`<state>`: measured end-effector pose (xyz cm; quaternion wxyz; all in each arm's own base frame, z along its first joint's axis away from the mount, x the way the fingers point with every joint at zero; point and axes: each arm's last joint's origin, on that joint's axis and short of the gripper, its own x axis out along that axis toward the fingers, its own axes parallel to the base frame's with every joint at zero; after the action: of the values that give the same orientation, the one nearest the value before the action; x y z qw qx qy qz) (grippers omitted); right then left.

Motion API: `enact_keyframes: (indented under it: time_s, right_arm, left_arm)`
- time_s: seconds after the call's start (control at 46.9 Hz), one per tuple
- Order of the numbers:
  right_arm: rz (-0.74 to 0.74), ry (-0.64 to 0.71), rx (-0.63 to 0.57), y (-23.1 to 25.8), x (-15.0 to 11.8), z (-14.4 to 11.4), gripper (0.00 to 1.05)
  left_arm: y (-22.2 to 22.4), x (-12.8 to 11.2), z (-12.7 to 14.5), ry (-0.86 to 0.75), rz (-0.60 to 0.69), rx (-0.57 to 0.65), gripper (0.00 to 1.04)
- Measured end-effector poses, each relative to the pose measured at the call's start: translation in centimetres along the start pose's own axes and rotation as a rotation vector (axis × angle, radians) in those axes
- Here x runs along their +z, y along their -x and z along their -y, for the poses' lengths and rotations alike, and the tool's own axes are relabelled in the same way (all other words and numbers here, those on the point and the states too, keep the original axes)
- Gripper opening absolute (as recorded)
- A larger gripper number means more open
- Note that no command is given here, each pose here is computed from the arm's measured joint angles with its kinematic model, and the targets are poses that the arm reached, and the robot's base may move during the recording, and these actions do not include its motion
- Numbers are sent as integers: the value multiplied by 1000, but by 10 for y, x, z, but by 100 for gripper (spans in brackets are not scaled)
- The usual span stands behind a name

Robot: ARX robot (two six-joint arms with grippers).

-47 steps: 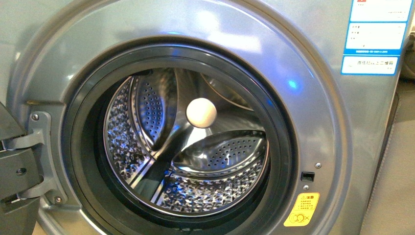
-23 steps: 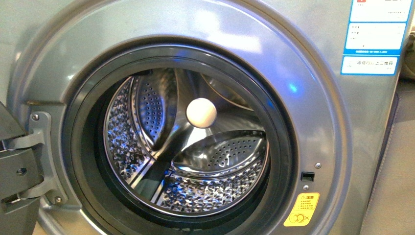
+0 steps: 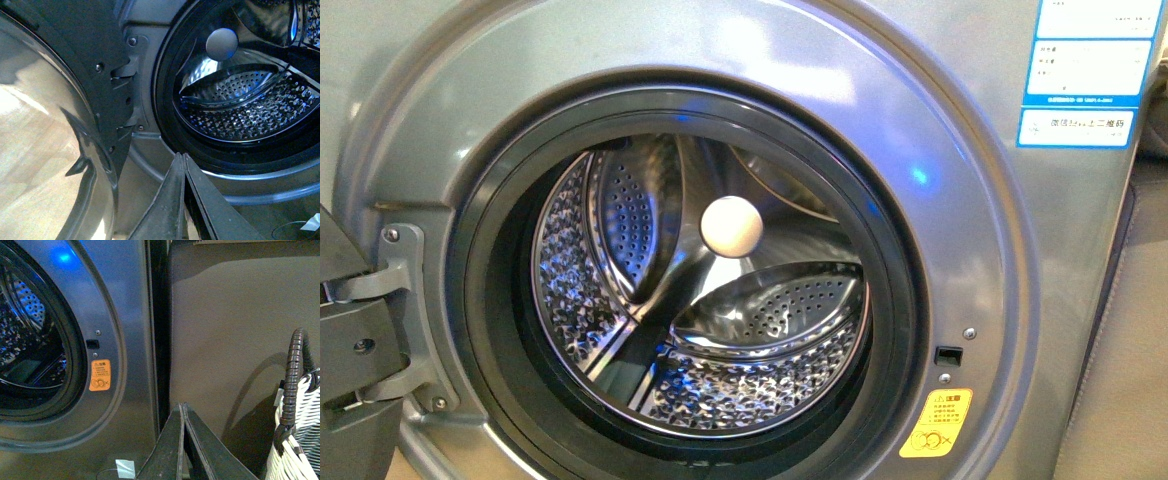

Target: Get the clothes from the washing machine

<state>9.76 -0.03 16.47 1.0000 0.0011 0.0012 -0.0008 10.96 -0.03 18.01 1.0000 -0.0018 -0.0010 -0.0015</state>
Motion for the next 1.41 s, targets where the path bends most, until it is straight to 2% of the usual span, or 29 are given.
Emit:
enact_keyframes:
  time_s: [0.213, 0.341, 0.683, 0.704, 0.726, 0.875, 0.896, 0.96, 1.195, 1.216, 1.259, 1.409]
  right_arm:
    - [0, 0, 0, 0, 0, 0, 2]
    - [0, 0, -1, 0, 0, 0, 2]
    - [0, 0, -1, 0, 0, 0, 2]
    - [0, 0, -1, 0, 0, 0, 2]
    - [0, 1, -1, 0, 0, 0, 3]
    - [0, 2, -1, 0, 0, 0, 35]
    - [0, 2, -1, 0, 0, 0, 37]
    - [0, 2, -1, 0, 0, 0, 52]
    - [0, 2, -1, 0, 0, 0, 89]
    - [0, 2, -1, 0, 0, 0, 93]
    - [0, 0, -1, 0, 0, 0, 99]
    - [0, 1, -1, 0, 0, 0, 97]
  left_arm:
    - [9, -8, 0, 0, -29, 0, 4]
    - [12, -14, 0, 0, 3, 0, 4]
    - [12, -14, 0, 0, 3, 0, 4]
    - [12, -14, 0, 1, 3, 0, 5]
    - [12, -14, 0, 0, 3, 0, 10]
    - [12, -14, 0, 0, 3, 0, 42]
    - [12, -14, 0, 0, 3, 0, 45]
    - [12, -14, 0, 0, 3, 0, 60]
    - [12, -14, 0, 0, 3, 0, 97]
    - [12, -14, 0, 0, 3, 0, 100]
    - [12, -14, 0, 0, 3, 0, 98]
    - [12, -14, 0, 0, 3, 0, 98]
